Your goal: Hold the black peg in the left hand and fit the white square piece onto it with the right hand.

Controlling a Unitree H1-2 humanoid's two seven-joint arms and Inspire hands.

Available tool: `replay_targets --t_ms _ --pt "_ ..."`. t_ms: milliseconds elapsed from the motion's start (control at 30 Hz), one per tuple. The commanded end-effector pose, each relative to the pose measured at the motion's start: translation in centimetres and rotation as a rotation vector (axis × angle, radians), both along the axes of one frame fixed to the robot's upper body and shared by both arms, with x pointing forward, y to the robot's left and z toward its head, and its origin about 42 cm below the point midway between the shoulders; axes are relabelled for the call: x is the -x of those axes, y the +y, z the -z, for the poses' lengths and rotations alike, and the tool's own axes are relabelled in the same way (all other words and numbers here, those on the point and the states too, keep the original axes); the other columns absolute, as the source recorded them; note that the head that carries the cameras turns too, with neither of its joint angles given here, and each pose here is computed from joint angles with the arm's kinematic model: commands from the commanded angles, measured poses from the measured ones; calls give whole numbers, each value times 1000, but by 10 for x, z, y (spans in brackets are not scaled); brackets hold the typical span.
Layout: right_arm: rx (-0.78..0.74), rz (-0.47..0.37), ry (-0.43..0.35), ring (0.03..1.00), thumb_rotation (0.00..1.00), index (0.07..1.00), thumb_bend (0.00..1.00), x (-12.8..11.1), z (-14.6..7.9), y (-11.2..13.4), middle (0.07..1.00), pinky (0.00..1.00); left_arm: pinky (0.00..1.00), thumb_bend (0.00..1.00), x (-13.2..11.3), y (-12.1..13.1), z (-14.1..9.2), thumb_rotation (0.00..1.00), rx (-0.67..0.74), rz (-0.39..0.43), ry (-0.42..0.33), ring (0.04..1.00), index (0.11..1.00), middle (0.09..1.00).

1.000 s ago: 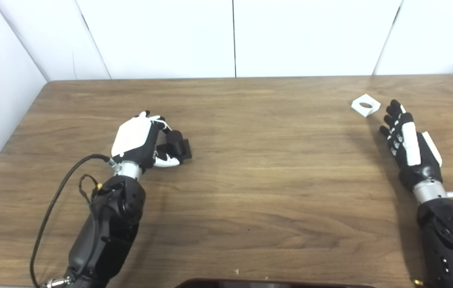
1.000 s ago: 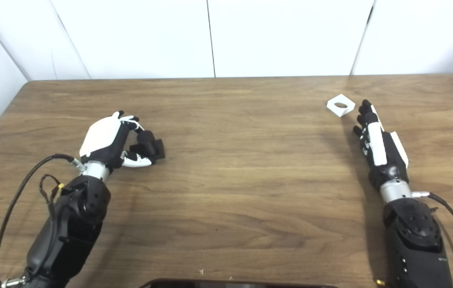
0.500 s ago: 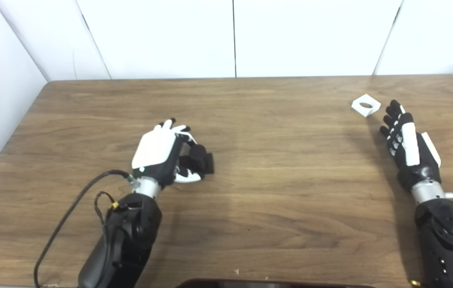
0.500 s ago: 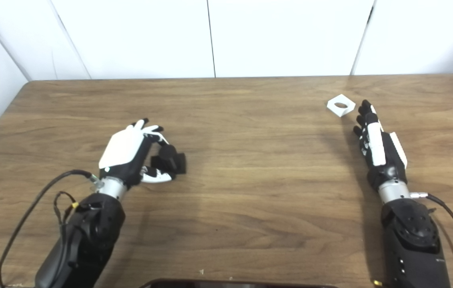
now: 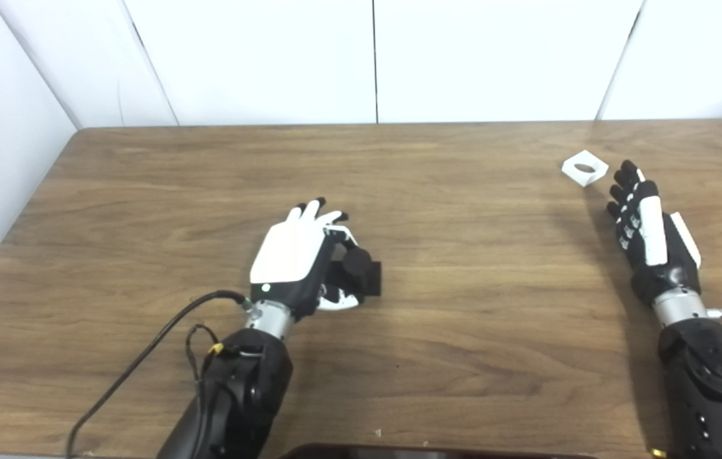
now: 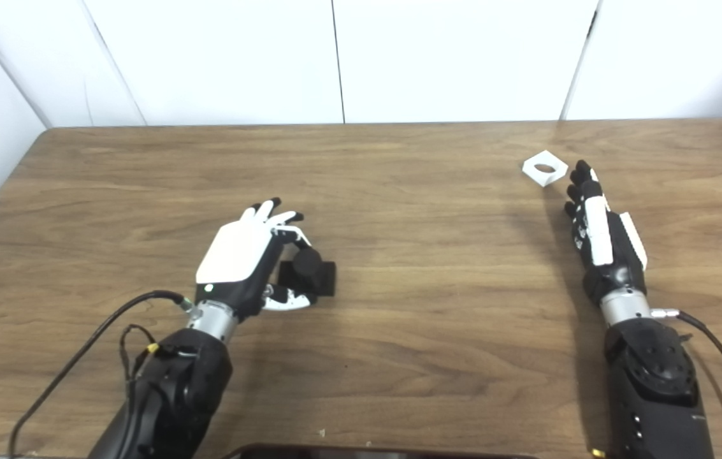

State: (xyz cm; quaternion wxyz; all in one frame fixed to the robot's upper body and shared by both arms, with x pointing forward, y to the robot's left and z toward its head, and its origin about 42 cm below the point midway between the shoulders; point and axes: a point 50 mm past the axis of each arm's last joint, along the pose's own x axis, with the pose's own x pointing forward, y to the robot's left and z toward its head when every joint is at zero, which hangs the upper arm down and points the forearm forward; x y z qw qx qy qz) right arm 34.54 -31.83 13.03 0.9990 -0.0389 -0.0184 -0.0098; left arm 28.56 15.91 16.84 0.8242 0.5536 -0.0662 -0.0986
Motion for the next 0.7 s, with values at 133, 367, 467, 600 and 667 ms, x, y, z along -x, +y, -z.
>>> replay_targets --t_ms 133,367,467,600,667 --pt "-15 -4 37 1000 1000 1000 650 10 10 7 1000 1000 1000 524 12 -27 -8 68 50 85 -20 1000 490 884" --pt "-25 5 52 1000 997 1000 666 15 11 7 1000 1000 1000 524 24 -39 -5 67 67 115 -3 1000 490 888" --pt "-25 1 52 1000 1000 1000 662 16 12 6 1000 1000 1000 524 30 -43 -4 66 82 123 9 1000 490 888" --pt "-22 0 50 1000 1000 1000 670 16 13 6 1000 1000 1000 524 38 -47 -2 65 91 133 29 1000 489 890" --pt "-24 0 50 1000 1000 1000 666 16 13 6 1000 1000 1000 524 41 -48 -1 64 94 138 35 1000 489 893"
